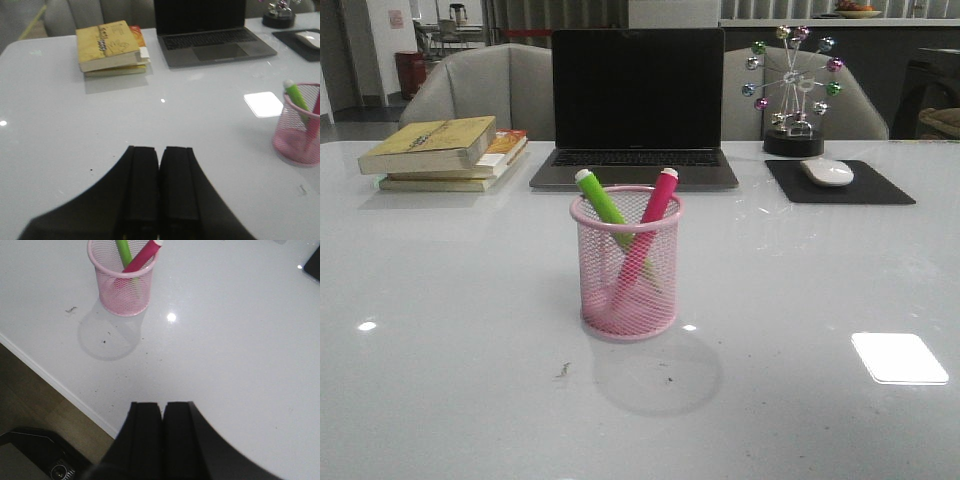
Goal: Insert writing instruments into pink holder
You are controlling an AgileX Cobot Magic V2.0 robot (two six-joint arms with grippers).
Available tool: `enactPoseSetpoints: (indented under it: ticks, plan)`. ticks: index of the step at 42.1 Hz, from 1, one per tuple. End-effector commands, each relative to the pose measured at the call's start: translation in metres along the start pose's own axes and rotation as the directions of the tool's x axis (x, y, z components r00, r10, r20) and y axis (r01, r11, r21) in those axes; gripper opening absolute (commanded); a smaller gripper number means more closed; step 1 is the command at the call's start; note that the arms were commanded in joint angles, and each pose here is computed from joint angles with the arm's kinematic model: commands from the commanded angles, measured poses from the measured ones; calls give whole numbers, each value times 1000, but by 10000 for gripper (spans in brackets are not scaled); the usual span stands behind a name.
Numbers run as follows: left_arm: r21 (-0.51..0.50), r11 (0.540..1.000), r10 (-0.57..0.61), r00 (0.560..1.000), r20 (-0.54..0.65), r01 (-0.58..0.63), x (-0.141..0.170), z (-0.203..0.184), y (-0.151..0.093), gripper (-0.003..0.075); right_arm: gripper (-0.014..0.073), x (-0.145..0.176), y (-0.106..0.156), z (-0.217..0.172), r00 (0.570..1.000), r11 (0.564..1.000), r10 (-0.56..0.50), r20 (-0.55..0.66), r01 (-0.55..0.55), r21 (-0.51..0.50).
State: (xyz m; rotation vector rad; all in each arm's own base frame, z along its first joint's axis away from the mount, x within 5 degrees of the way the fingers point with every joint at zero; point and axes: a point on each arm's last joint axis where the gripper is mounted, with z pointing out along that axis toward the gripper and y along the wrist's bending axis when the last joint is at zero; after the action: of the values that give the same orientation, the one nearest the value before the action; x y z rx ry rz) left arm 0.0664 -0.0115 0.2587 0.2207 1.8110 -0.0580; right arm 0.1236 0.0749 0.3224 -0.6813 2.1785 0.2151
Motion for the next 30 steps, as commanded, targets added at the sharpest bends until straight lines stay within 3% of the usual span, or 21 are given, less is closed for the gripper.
enactPoseSetpoints:
  ticks: [1, 18, 30]
  plan:
    - [-68, 997, -19, 982, 186, 32, 3, -5, 3, 100, 58, -12, -1, -7, 996, 1000, -6, 93, 5, 7]
    - [-142, 987, -2, 903, 430, 69, 41, -4, 4, 100, 58, -12, -1, -7, 996, 1000, -6, 93, 5, 7]
    - [-142, 987, -1, 902, 432, 69, 41, -5, 4, 100, 58, -12, -1, -7, 996, 1000, -6, 93, 5, 7]
